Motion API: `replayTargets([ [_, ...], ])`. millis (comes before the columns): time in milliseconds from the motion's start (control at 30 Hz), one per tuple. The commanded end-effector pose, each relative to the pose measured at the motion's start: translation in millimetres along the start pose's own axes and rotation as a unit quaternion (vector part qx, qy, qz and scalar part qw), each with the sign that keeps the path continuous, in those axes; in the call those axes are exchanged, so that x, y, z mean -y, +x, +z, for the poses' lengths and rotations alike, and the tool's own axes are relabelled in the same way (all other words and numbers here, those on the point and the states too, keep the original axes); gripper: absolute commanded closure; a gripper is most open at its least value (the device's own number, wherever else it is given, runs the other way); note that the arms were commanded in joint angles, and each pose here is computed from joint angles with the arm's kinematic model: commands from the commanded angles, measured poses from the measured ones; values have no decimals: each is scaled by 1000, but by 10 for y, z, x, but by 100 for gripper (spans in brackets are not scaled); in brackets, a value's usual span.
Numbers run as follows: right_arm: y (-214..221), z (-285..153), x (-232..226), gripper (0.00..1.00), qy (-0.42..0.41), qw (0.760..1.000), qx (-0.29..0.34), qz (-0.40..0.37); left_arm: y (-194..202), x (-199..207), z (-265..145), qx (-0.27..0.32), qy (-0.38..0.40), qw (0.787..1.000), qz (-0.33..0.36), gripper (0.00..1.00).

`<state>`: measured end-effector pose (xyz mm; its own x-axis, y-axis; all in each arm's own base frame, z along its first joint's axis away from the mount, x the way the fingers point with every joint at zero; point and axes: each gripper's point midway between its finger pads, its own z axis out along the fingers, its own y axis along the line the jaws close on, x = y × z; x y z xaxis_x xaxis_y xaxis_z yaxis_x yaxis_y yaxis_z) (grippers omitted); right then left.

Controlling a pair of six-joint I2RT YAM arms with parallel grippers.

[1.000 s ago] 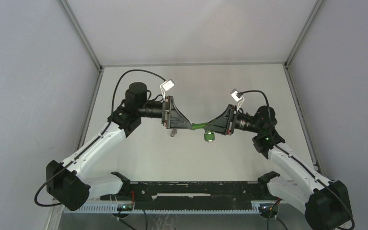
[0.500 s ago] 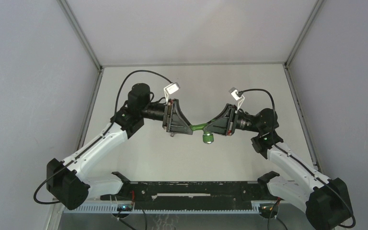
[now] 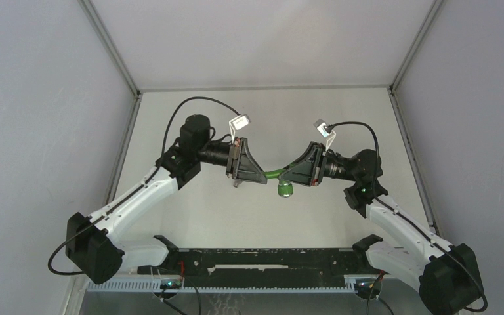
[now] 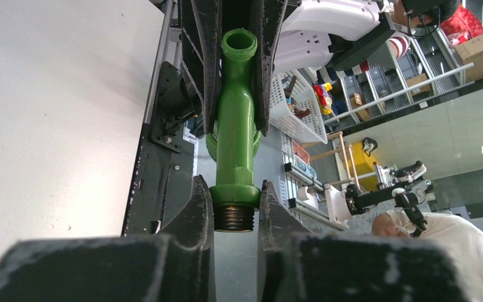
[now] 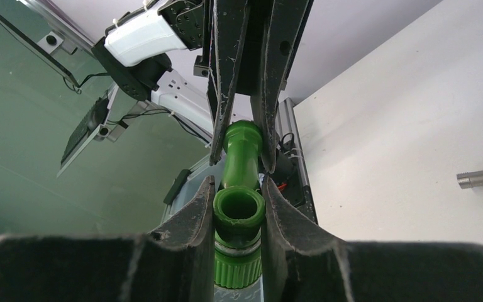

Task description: Install the water faucets

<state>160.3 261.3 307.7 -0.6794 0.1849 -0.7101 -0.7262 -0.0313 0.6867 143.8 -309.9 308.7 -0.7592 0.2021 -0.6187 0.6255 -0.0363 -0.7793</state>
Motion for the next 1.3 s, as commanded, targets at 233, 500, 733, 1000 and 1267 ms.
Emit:
replayTargets([
  [233, -44, 52, -108, 36, -10, 1000, -6, 11, -131, 116, 5, 19, 7, 998, 53, 100],
  [500, 26, 148, -109, 34, -18, 999, -31, 23, -88, 130, 9, 4, 19, 999, 50, 100],
  [733, -60, 173, -154, 39, -16, 999, -26, 18, -43, 96, 6, -5, 14, 999, 46, 100],
  [1000, 7, 195, -119, 55, -12, 998, -50, 22, -25, 130, -10, -7, 17, 999, 51, 100],
  [1267, 61, 241, -88, 46, -14, 997, -65, 32, -41, 143, -10, -7, 18, 998, 54, 100],
])
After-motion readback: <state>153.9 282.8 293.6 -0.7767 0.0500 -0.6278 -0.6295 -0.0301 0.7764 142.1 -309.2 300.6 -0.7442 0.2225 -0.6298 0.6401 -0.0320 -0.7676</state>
